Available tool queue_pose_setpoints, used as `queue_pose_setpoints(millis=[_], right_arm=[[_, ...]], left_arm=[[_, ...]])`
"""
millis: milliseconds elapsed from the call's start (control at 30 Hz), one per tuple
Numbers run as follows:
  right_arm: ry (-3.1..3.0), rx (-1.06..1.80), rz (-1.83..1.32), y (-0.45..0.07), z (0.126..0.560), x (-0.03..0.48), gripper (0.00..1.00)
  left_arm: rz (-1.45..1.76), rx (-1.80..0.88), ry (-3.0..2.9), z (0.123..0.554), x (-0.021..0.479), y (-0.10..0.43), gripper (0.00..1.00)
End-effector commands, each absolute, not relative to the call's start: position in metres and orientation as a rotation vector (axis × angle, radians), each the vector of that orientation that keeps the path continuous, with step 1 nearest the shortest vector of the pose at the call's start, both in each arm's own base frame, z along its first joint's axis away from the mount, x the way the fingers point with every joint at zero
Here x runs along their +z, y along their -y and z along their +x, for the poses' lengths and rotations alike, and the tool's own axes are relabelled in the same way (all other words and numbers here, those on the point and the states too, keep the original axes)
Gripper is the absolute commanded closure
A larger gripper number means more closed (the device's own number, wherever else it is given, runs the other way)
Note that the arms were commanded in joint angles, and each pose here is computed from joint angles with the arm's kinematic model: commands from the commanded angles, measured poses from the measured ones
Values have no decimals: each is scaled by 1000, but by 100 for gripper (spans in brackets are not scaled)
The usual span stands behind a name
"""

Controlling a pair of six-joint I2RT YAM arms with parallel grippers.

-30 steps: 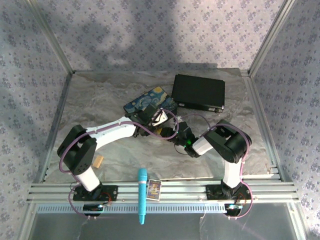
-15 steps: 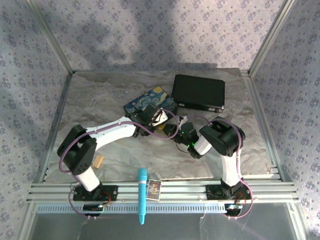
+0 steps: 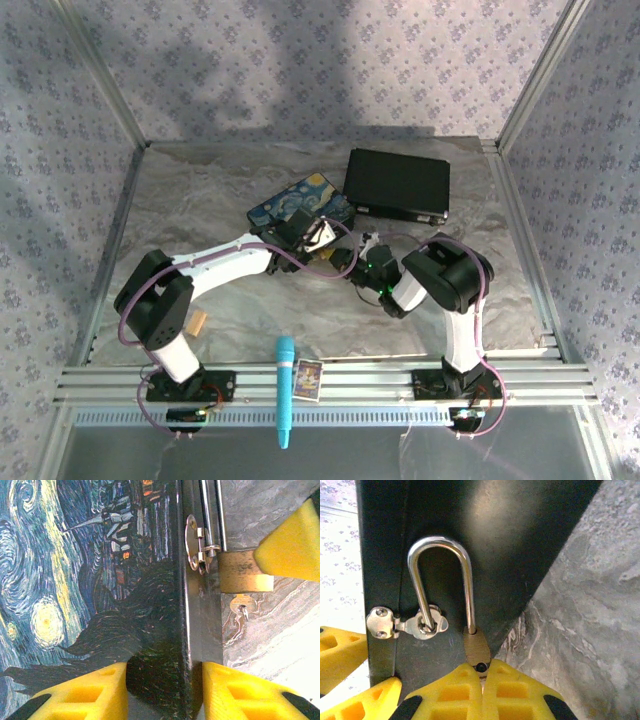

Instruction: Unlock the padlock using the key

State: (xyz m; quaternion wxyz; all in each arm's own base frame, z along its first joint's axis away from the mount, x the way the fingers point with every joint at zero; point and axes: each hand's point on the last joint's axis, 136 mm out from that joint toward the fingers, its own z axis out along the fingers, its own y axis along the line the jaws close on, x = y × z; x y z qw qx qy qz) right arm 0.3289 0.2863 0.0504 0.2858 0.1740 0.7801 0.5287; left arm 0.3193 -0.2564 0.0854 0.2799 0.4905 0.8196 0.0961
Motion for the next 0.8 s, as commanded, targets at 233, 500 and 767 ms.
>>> queue_pose_setpoints(millis=[233, 500, 767], right_arm=[[-2091, 1369, 530, -270, 332, 43, 100], [-2045, 1388, 588, -254, 341, 51, 100], [-2064, 1400, 567, -269, 342, 47, 100]], left_arm=[[1598, 223, -2538, 242, 1, 211, 60], [1590, 224, -2541, 242, 1, 211, 60], [1590, 221, -2546, 240, 0, 210, 60]])
